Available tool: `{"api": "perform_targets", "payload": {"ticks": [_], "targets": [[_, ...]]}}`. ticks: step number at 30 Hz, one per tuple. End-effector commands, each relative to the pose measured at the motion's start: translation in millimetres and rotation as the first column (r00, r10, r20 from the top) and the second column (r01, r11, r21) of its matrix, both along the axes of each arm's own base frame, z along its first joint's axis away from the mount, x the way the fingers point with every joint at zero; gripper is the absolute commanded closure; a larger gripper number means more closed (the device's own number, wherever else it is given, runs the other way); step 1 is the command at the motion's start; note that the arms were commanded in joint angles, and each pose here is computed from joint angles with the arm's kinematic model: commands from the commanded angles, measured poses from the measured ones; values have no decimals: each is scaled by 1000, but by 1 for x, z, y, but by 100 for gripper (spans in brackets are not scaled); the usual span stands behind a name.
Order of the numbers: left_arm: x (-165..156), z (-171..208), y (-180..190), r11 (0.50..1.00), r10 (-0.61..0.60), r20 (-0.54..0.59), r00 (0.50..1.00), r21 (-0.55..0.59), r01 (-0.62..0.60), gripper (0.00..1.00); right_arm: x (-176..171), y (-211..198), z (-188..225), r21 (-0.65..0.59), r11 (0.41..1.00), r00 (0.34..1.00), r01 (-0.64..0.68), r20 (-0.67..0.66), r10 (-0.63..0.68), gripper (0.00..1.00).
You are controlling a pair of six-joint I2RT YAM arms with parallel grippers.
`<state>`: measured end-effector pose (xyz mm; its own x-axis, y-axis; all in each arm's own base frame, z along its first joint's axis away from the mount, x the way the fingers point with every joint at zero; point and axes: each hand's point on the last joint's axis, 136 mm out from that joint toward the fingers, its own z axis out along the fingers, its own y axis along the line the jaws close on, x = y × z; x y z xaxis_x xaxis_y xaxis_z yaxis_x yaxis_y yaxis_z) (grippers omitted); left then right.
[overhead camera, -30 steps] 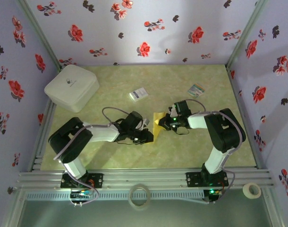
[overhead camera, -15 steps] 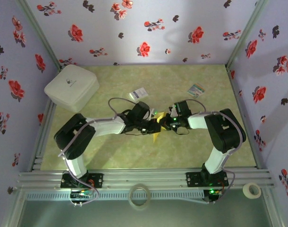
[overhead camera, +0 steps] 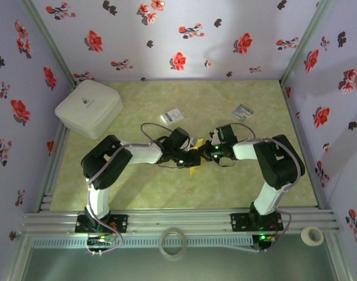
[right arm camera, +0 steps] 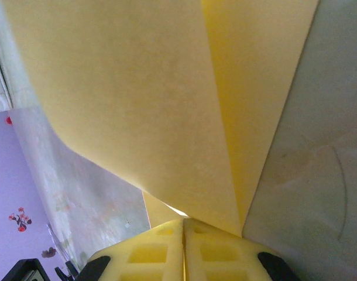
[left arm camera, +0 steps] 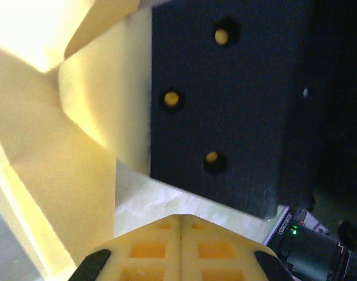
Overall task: Fold a paper plane with a square sheet of paper (pick it up from the middle)
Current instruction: Fold the wing for the fifth time at the center of the table.
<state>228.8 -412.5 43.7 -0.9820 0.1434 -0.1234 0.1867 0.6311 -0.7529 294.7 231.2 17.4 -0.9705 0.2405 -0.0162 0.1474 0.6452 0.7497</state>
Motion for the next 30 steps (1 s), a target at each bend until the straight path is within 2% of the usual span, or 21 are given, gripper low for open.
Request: {"api": "perform_targets", "payload": {"ticks": [1,7,18,25,30], "targets": [[6,-2,-5,1000,-13,7,1000,-14,13,99,-5,-8,-11,-44,999,999,31,-30,-32,90],[5,-29,14,997,6,-9,1000,72,-5,100,-6,-9,-13,-49,998,999,29,-33,-31,90],[-20,-51,47,987,17,-43,999,160,-10,100,-8,-11,-16,-67,997,999,26,-39,-29,90],[-35,-42,57,985,-5,-33,999,170,10,100,-8,-12,-17,-73,997,999,27,-43,-31,90],[-50,-41,74,973,-29,-29,999,227,35,100,-7,-12,-15,-73,997,999,31,-39,-34,90]]}}
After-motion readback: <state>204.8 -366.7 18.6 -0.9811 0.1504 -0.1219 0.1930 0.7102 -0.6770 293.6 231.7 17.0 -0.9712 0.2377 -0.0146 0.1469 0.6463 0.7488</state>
